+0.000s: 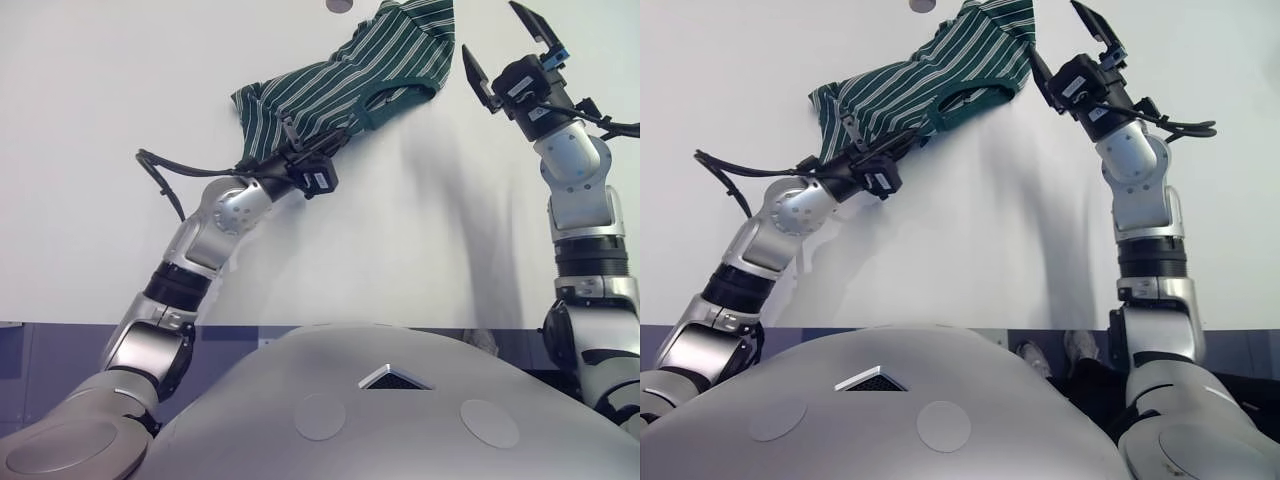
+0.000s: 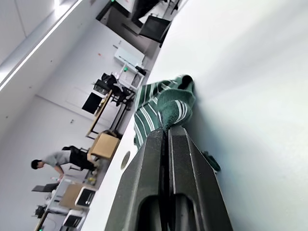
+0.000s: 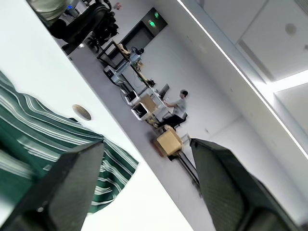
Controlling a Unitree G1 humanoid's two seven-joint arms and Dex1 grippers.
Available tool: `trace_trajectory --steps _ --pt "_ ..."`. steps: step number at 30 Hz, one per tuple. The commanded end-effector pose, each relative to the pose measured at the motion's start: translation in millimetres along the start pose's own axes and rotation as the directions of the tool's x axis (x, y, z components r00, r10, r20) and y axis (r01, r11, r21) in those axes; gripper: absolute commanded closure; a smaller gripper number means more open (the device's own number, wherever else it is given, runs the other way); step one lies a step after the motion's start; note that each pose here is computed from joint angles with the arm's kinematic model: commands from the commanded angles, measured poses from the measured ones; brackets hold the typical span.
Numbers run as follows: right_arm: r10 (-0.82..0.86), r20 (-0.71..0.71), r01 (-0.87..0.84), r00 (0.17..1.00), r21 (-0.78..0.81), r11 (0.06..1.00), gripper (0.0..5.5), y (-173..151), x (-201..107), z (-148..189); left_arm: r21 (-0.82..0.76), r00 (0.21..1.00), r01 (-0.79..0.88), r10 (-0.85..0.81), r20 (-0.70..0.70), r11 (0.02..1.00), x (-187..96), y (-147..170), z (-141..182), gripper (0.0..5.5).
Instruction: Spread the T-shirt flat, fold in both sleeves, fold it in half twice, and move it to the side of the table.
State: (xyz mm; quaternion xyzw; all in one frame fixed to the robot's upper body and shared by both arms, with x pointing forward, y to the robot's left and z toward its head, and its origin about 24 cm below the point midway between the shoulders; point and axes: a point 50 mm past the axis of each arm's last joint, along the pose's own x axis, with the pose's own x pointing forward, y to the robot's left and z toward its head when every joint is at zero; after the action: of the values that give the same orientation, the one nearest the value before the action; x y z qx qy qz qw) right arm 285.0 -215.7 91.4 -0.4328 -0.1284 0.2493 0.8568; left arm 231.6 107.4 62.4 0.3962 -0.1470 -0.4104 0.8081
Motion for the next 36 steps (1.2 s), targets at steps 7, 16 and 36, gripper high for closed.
trace_trajectory --steps 7,16,36 --pt "0.441 -0.169 -0.472 0.881 -0.308 0.826 2.20 34.3 -0.3 -45.7 -0.054 0.993 0.008 -0.001 0.121 0.998 -9.4 22.7 23.2 5.48" --pt "0.425 -0.307 -0.514 0.851 -0.325 0.794 2.52 76.3 -12.8 -72.9 -0.054 0.989 -0.028 0.035 0.144 0.998 -8.4 30.4 25.8 5.50" --pt "0.305 -0.259 -0.377 0.916 -0.302 0.875 5.49 75.1 7.6 -67.8 -0.042 0.983 -0.077 0.083 0.164 0.996 -7.3 36.4 27.3 5.50"
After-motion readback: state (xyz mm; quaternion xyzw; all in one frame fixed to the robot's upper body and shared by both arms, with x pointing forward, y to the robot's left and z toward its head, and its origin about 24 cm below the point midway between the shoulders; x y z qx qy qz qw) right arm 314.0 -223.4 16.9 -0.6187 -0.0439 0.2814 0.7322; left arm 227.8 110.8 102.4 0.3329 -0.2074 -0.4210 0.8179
